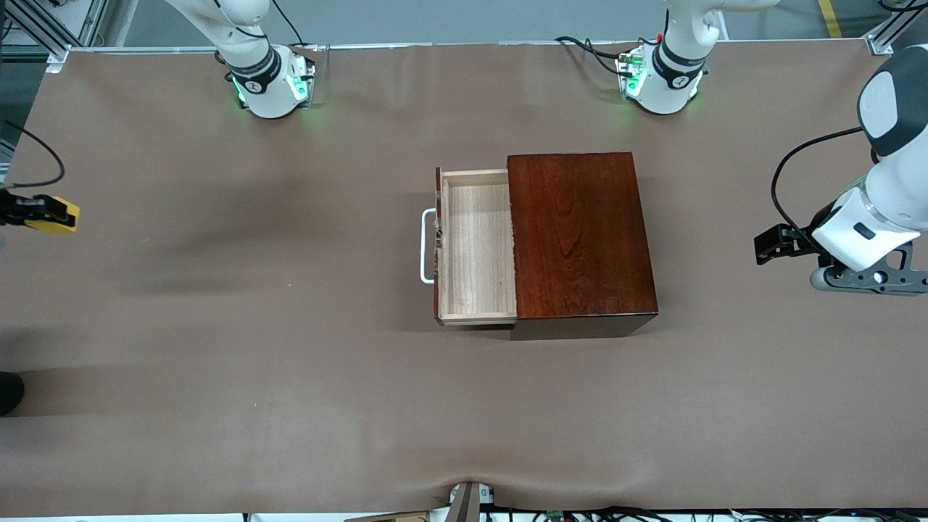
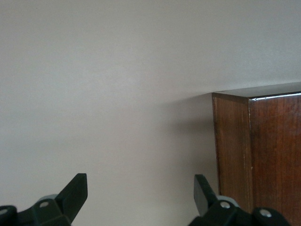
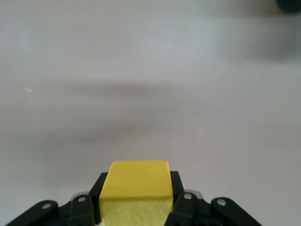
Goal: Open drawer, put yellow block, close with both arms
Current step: 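Carry the yellow cube with the right gripper over the open drawer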
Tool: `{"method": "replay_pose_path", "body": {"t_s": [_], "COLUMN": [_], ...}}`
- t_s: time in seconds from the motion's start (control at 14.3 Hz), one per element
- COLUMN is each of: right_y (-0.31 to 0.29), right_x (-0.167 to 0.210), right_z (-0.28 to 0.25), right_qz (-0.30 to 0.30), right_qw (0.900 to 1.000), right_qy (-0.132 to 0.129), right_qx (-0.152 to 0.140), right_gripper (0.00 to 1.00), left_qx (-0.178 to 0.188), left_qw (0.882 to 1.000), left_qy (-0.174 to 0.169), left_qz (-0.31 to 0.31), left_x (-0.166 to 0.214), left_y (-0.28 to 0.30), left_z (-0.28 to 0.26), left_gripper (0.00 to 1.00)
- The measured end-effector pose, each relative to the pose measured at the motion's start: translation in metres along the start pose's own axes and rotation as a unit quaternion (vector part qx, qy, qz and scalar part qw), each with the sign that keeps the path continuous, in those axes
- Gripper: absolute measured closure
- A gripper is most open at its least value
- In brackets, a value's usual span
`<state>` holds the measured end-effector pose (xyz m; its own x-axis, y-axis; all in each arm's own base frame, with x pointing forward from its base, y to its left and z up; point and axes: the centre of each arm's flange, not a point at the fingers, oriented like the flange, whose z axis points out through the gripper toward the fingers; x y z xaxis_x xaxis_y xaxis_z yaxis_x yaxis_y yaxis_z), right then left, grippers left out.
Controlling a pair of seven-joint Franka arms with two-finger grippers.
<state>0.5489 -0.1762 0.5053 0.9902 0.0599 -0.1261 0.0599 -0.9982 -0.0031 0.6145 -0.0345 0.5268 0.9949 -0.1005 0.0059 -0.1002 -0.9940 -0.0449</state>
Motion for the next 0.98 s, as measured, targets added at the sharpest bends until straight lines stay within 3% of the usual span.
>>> {"method": "replay_pose_path", "body": {"t_s": [0.21, 0.42, 0.77, 0.98], "right_y": [-0.108, -0.252, -0.465, -0.563], "right_x": [0.030, 0.048, 0.064, 0.067], "right_z": [-0.052, -0.067, -0.021, 0.010], "right_qz": [0.033, 0.082, 0.143, 0.154], "right_qw": [0.999, 0.996, 0.989, 0.987], "right_qy": [0.018, 0.036, 0.026, 0.035], "right_qx": [-0.012, -0.010, 0.011, 0.035], "right_gripper": [0.44, 0.44, 0.44, 0.44], "left_qx": [0.000, 0.000, 0.000, 0.000], "left_qw": [1.000, 1.000, 1.000, 1.000], "left_qy": [-0.001, -0.001, -0.002, -0.002], "left_qz": [0.000, 0.001, 0.000, 0.000], "left_x": [0.000, 0.000, 0.000, 0.000], "left_y": [0.000, 0.001, 0.001, 0.001], "left_z": [0.001, 0.001, 0.002, 0.002], "left_gripper": [0.00, 0.00, 0.00, 0.00]}}
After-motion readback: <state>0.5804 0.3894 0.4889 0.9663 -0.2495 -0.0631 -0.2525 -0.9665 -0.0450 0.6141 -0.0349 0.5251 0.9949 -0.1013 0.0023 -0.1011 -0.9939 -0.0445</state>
